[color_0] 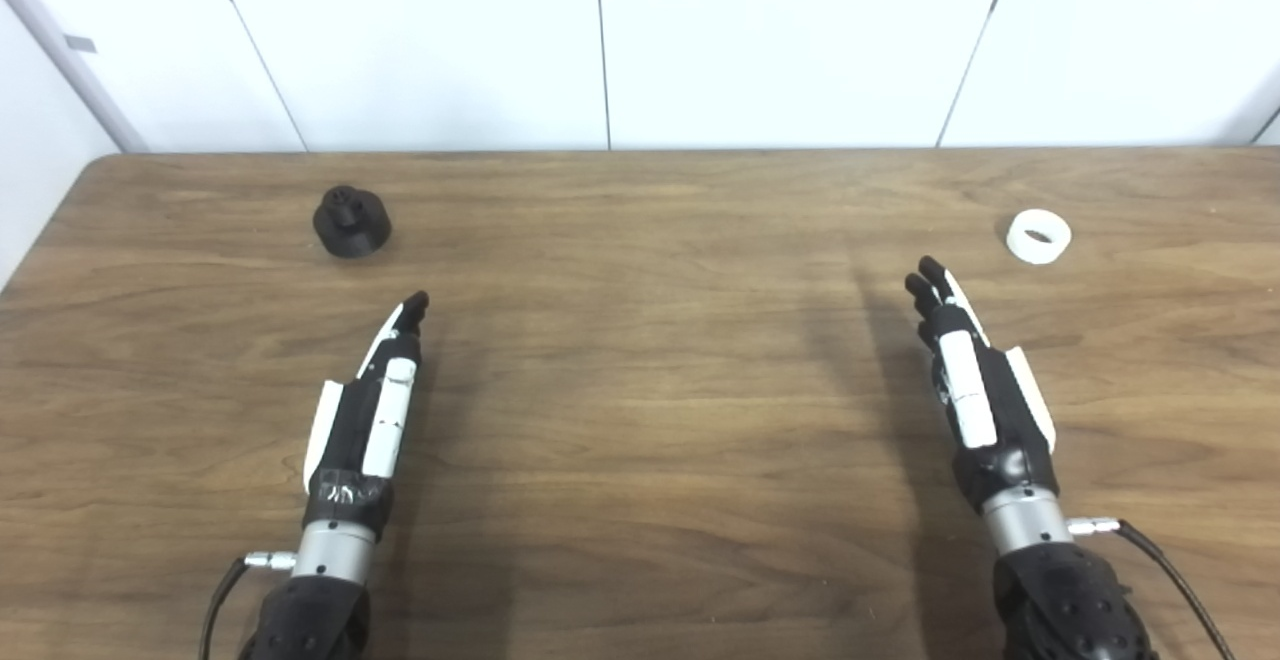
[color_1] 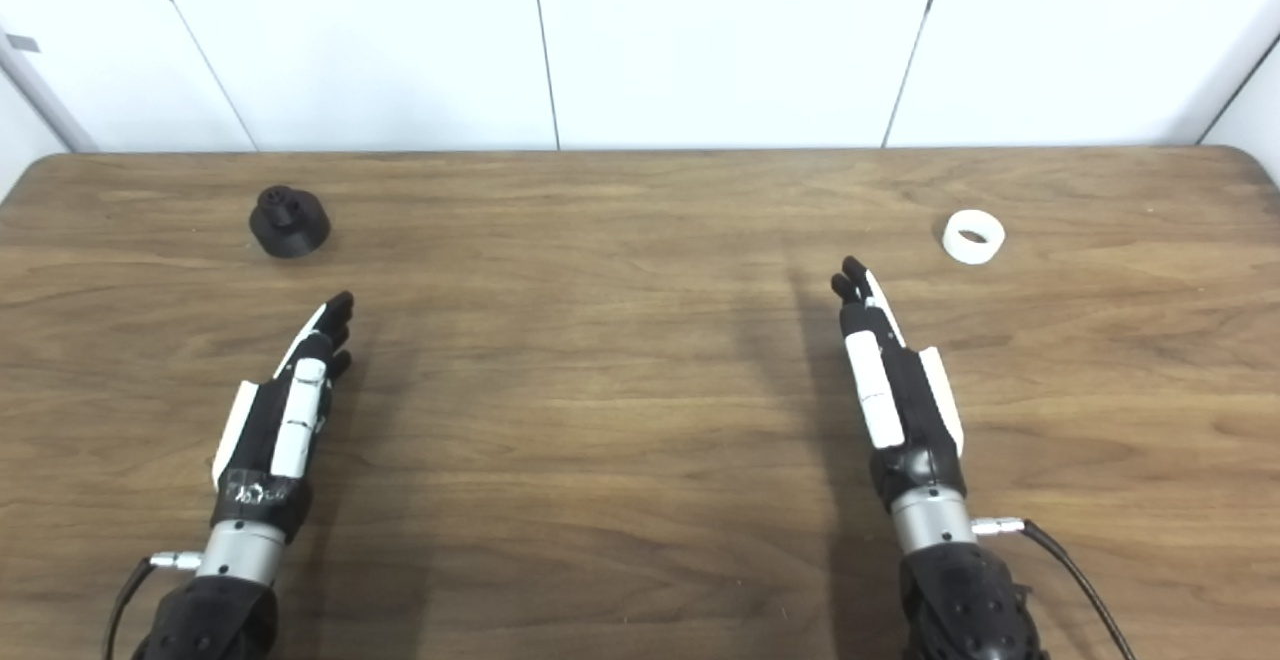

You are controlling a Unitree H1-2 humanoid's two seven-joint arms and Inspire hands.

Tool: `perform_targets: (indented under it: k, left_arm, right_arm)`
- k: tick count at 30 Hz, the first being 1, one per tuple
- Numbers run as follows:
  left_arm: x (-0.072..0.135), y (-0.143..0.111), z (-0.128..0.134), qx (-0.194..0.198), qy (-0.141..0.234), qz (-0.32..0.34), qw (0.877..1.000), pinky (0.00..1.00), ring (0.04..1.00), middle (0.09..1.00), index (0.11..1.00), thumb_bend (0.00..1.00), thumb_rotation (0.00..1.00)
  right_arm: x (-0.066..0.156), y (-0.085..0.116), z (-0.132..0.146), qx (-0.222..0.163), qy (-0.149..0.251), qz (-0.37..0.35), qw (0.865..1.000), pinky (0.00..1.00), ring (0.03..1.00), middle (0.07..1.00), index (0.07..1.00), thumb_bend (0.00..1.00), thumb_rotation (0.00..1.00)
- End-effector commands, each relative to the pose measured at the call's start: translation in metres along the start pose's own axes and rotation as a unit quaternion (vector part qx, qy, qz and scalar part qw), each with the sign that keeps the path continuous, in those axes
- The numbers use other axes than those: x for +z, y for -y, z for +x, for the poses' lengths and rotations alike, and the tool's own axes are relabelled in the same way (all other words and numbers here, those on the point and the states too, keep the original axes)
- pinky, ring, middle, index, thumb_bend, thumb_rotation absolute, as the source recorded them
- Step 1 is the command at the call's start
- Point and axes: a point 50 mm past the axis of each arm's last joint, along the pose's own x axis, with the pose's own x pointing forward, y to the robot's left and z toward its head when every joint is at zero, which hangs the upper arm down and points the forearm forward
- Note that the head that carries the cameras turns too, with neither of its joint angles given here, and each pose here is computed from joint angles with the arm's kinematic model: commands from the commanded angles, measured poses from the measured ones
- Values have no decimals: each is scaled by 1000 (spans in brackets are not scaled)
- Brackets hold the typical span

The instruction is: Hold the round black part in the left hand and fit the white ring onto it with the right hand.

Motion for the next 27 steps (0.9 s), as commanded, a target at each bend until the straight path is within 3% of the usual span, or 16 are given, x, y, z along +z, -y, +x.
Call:
perform_targets:
  k: [1, 27]
  left_arm:
    - [5, -3, 4, 2, 15, 4, 1000, 1000, 998, 978, 958, 496, 972]
    - [5, -4, 4, 0, 18, 8, 1000, 1000, 999, 975, 945, 489, 978]
  right_arm:
    - [14, -1, 5, -4, 33, 1, 999, 1000, 983, 950, 962, 608, 1000]
    - [14, 0, 5, -4, 35, 7, 999, 1000, 985, 950, 960, 601, 1000]
